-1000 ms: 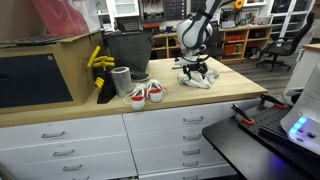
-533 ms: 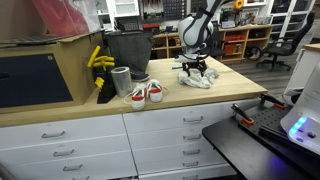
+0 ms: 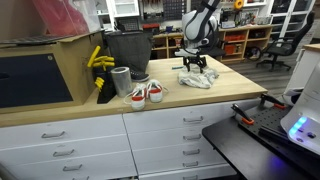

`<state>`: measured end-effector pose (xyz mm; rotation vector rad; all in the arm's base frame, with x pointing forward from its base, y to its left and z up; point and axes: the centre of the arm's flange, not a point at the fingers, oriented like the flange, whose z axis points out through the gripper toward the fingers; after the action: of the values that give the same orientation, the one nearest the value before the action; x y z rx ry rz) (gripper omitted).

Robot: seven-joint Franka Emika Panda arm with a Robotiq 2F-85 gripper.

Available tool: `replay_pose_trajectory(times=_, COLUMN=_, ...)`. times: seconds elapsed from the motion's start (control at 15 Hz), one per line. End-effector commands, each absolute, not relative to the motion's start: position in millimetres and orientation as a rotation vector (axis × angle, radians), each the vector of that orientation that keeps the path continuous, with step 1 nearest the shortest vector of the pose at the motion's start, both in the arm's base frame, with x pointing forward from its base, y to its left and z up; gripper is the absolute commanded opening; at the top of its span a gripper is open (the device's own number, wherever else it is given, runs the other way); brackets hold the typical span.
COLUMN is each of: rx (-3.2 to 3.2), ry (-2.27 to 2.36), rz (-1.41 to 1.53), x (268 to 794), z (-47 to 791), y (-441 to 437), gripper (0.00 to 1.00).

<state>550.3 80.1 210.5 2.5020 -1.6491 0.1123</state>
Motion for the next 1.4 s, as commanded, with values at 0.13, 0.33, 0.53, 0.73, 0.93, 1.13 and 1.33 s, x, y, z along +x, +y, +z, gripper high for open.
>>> replay_pose_trajectory(times=0.13, rx=2.482, ry=-1.715, rz=0.002, x=537.9, z=195.4, y=89.0, gripper=1.00)
replay_pose_trajectory(times=0.33, rx=2.479, ry=-1.717, rz=-0.008, x=536.7, z=192.9, y=90.7, gripper=1.00)
replay_pose_trajectory(times=0.53, rx=2.477, ry=-1.719, rz=-0.007, x=536.9, z=192.9, y=89.2, gripper=1.00)
replay_pose_trajectory(times=0.73, rx=2.477, ry=-1.719, rz=-0.007, x=536.9, z=192.9, y=89.3, gripper=1.00)
replay_pose_trajectory(times=0.93, rx=2.477, ry=-1.719, rz=-0.007, x=536.9, z=192.9, y=89.2, gripper=1.00)
replay_pose_trajectory(times=1.13, rx=2.477, ry=-1.719, rz=-0.007, x=536.9, z=192.9, y=89.3, gripper=1.00)
replay_pose_trajectory(times=1.33, rx=2.477, ry=-1.719, rz=-0.007, x=536.9, z=192.9, y=89.3, gripper=1.00)
